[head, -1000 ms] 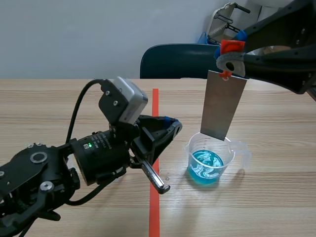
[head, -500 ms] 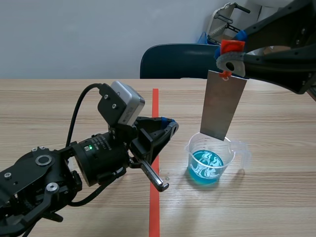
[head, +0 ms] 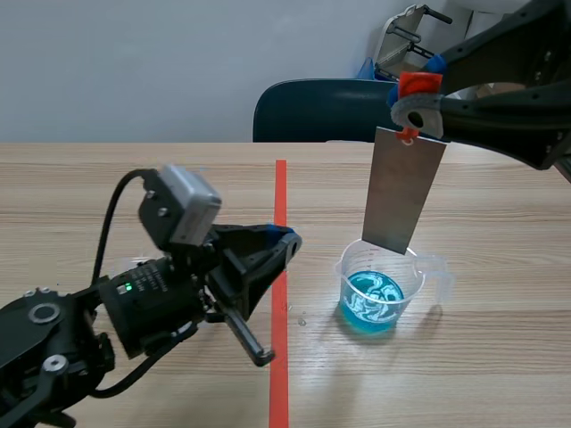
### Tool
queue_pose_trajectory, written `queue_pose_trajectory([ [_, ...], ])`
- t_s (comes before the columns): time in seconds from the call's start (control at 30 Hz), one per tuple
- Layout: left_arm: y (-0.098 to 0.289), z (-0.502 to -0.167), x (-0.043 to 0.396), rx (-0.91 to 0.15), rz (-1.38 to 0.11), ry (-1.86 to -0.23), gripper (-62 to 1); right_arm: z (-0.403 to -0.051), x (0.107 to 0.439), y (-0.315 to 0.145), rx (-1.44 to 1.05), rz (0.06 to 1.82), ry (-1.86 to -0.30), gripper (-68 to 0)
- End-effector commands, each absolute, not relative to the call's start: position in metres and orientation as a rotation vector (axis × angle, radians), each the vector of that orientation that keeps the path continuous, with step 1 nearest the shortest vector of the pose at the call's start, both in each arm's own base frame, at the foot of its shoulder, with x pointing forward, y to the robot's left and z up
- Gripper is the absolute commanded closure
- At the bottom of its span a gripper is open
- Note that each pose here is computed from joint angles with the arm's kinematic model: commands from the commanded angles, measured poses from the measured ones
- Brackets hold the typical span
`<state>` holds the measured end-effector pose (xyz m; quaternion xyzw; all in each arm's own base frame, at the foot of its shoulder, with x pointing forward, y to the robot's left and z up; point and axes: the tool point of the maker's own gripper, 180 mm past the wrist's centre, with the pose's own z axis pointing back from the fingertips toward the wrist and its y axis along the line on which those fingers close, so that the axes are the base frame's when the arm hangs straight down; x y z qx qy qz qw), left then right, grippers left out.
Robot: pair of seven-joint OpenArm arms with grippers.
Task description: Do the redox reaction experiment
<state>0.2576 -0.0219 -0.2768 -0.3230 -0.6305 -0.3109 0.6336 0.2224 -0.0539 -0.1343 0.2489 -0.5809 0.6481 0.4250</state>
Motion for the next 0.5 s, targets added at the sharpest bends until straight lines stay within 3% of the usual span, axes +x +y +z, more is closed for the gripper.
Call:
queue_pose_trajectory([
  [0.0,-0.015,-0.26,0.254,-0.758,-0.71,-1.493,-12.1,-0.123,0.222,-0.054,0.63,1.63,-1.481,-0.6],
  [0.1,-0.002,-0.253,0.244,-0.773,-0.714,-1.514,-23.3,-0.123,0.222,-0.054,0.63,1.63,-1.481,-0.6],
  [0.3,0.016,-0.248,0.218,-0.803,-0.73,-1.52,-62.3,-0.123,0.222,-0.054,0.63,1.63,-1.481,-0.6],
  [0.47,0.027,-0.263,0.193,-0.76,-0.824,-1.445,-62.3,-0.123,0.222,-0.054,0.63,1.63,-1.481,-0.6],
])
